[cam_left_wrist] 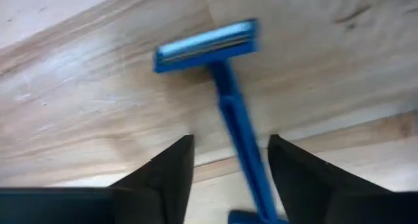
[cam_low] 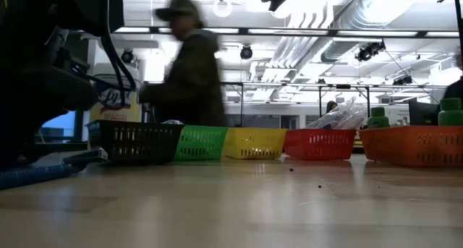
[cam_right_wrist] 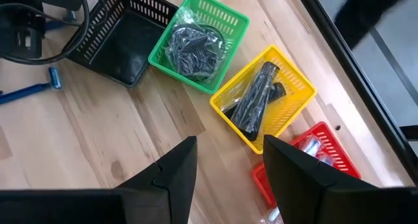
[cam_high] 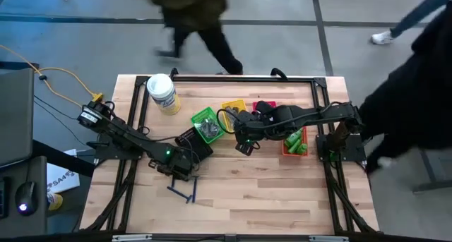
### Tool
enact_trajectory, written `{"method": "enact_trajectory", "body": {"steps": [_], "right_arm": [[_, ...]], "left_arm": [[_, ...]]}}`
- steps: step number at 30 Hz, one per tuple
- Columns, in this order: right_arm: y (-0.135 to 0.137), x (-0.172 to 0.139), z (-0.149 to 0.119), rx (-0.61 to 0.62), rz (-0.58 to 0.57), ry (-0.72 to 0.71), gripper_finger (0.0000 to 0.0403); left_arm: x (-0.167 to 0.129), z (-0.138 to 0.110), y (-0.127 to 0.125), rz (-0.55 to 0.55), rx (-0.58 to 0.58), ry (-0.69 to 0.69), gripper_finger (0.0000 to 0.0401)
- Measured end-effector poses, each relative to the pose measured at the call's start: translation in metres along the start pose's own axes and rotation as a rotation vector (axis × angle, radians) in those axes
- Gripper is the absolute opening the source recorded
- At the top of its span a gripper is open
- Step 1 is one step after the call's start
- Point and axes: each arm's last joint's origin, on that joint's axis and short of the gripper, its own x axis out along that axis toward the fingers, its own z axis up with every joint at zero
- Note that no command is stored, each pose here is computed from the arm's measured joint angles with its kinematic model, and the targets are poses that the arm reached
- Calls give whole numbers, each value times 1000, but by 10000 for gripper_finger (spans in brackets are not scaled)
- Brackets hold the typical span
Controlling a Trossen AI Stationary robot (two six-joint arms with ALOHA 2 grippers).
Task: Pick & Place Travel size toiletries
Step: Put the blue razor into the black bin
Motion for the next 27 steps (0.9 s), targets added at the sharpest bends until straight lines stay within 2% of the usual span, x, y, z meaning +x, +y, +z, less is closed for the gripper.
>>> {"method": "enact_trajectory", "body": {"steps": [22, 27], "right_arm": [[0, 0, 0, -1, 2, 3, 166], [-3, -5, -3, -3, 6, 14, 166]], "left_arm": [[1, -1, 3, 26, 146, 46, 19], [-2, -1, 6, 42, 193, 51, 10]]}}
